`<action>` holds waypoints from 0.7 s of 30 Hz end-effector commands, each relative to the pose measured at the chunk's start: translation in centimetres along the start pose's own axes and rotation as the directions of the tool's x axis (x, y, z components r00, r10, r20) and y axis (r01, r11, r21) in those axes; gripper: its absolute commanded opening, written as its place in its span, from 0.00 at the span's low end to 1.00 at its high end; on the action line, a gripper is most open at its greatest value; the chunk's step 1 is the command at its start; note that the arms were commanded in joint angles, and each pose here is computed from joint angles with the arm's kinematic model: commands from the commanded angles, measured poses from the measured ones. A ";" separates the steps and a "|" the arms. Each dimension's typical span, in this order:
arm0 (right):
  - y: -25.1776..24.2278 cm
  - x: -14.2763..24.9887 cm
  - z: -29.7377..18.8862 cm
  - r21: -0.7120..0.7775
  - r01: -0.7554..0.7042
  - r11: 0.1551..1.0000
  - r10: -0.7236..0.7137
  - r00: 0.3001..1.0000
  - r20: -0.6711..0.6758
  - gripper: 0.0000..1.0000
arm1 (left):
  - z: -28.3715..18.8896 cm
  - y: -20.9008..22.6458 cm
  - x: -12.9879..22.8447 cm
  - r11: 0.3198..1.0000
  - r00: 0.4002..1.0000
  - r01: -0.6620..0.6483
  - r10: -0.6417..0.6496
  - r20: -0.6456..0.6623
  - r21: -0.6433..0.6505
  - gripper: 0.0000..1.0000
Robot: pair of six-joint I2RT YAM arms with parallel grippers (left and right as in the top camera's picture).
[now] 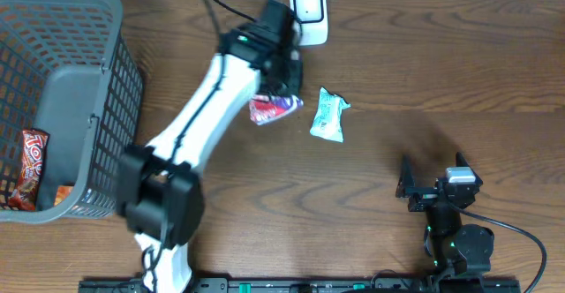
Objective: Scan the item barcode
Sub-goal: 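Carry the red-purple bag past the scanner and drop it beside the green packet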
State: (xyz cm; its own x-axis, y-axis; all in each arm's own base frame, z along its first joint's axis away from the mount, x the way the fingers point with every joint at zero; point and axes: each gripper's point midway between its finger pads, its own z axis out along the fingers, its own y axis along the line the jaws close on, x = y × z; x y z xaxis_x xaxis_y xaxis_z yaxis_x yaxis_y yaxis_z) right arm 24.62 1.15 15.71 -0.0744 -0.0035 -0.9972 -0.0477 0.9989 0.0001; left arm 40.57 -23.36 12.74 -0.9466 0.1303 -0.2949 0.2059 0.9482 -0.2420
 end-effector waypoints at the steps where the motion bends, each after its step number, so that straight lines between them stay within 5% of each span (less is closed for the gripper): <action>1: 0.2 0.1 0.0 -0.008 -0.013 1.000 0.013 1.000 -0.002 0.99 | 2.0 0.0 0.9 0.999 0.998 -0.037 0.036 -0.042 -0.037 0.08; 2: 0.2 0.1 0.0 -0.008 -0.013 1.000 0.013 1.000 -0.002 0.99 | 2.4 -0.2 1.2 0.998 0.998 -0.043 0.041 -0.055 -0.038 0.09; 3: 0.2 0.1 0.0 -0.008 -0.013 1.000 0.013 1.000 -0.003 0.99 | 2.8 -0.4 1.5 0.998 0.997 -0.048 0.046 -0.064 -0.038 0.23; 5: 0.2 0.1 0.0 -0.008 -0.013 1.000 0.013 1.000 -0.002 0.99 | 3.0 -0.8 1.7 0.998 0.996 -0.057 0.054 -0.069 -0.036 0.82; 6: 0.2 0.1 0.0 -0.008 -0.013 1.000 0.013 1.000 -0.003 0.99 | 3.0 -1.0 1.7 0.998 0.996 -0.062 0.059 -0.069 -0.034 0.90; 10: 0.2 0.1 0.0 -0.008 -0.013 1.000 0.013 1.000 -0.002 0.99 | 1.1 -1.4 0.5 0.998 0.998 -0.062 0.061 -0.015 -0.021 0.92; 15: 0.2 0.1 0.0 -0.008 -0.013 1.000 0.013 1.000 -0.002 0.99 | -7.1 0.0 -3.7 1.000 0.982 -0.015 0.013 0.190 0.010 0.91; 21: 0.2 0.1 0.0 -0.008 -0.013 1.000 0.013 1.000 -0.002 0.99 | -22.0 7.8 -6.2 0.987 0.844 0.153 -0.107 0.526 -0.044 0.92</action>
State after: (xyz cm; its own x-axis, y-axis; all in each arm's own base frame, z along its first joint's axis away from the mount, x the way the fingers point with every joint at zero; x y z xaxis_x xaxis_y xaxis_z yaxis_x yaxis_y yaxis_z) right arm 24.62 1.15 15.70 -0.0748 -0.0035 -0.9972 -0.0477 0.9989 0.0001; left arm 43.18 -16.21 25.38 -0.8246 -0.0425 -0.5642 0.1334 0.9544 -0.2670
